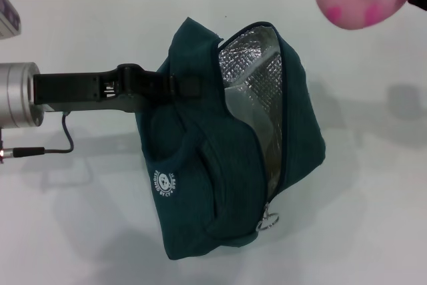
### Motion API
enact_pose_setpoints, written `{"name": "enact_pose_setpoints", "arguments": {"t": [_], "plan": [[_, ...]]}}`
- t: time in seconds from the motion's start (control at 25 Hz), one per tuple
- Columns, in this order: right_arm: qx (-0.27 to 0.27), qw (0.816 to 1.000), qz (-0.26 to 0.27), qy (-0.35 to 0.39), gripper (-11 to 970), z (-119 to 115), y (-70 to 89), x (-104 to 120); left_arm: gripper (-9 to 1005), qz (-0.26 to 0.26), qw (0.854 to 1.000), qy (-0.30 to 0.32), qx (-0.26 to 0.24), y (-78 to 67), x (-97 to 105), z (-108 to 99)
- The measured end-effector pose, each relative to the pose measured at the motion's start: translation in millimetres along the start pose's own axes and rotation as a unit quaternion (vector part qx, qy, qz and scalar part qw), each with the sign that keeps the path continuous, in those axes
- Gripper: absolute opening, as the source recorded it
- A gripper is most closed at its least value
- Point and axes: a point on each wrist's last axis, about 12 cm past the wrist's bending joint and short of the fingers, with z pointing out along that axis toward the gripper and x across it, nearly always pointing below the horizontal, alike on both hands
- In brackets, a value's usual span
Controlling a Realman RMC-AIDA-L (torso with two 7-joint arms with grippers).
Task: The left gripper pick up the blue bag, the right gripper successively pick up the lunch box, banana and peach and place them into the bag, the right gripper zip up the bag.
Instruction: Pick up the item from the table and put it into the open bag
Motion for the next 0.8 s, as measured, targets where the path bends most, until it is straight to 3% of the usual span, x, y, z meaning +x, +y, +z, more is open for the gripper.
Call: {"name": "enact_pose_setpoints", "arguments": {"t": [0.12, 0.52, 0.8], "plan": [[0.002, 1.0, 0.014, 0.0, 40, 7, -3.7, 6, 55, 0.0, 1.0, 0.0, 0.0, 0.1, 0, 0], [-0.035, 0.995, 0.055, 0.075, 44, 78, -13.6, 52, 55, -0.001, 1.0, 0.0, 0.0, 0.2, 0, 0], [-0.036, 0.991, 0.054, 0.12, 47, 93, -13.5, 64, 55, -0.001, 1.0, -0.001, 0.0, 0.2, 1, -1]]}}
